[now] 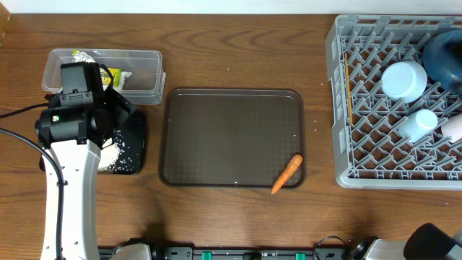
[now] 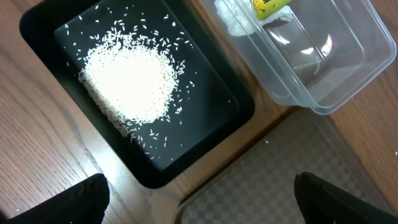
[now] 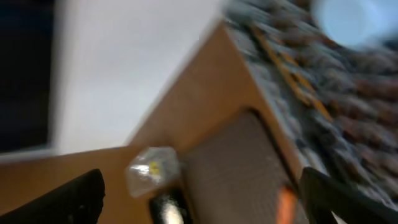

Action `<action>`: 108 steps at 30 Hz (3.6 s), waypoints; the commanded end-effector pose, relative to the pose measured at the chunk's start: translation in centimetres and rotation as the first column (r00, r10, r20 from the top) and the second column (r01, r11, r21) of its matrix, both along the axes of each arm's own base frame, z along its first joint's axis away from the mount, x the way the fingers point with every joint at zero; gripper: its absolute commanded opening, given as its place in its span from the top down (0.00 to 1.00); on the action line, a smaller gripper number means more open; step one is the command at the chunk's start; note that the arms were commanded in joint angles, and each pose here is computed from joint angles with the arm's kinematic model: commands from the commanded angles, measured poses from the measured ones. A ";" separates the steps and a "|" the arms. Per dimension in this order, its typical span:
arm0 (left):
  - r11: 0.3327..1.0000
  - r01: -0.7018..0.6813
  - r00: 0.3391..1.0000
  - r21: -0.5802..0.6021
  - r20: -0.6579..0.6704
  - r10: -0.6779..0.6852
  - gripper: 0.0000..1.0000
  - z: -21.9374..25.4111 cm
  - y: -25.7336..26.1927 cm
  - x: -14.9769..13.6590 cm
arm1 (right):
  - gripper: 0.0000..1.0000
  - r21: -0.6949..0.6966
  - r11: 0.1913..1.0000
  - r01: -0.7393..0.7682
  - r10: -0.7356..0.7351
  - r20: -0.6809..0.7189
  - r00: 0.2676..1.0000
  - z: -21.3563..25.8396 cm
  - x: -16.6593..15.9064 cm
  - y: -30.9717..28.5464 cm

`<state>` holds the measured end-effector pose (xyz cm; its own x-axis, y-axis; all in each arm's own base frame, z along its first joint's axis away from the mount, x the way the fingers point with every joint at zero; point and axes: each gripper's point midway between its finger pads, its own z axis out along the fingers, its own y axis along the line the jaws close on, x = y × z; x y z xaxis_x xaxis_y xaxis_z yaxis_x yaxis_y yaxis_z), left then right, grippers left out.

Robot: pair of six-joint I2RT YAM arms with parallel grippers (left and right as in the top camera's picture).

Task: Sort waste into correct bins and load items into the dishwasher rack
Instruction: 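Move the left gripper right over the brown tray toward the carrot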

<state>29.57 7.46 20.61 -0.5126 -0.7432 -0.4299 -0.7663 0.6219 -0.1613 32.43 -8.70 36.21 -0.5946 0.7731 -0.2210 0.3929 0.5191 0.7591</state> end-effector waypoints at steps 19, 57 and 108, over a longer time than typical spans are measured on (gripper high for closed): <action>1.000 0.002 0.999 0.012 0.042 -0.002 0.02 0.6 0.2 1.0 | 0.01 -0.454 0.879 0.144 -0.292 -0.275 0.916 -4.7 -4.3 -7.9; 0.632 0.577 0.710 -0.518 -0.065 -0.702 0.02 -3.0 -21.7 -7.7 | 0.01 -0.454 0.879 0.144 -0.292 -0.275 0.916 -4.7 -4.3 -7.9; 0.394 0.772 0.409 -0.498 -0.085 -0.909 0.03 -8.6 -30.1 -7.9 | 0.01 -0.454 0.879 0.144 -0.292 -0.276 0.916 -4.7 -4.3 -7.9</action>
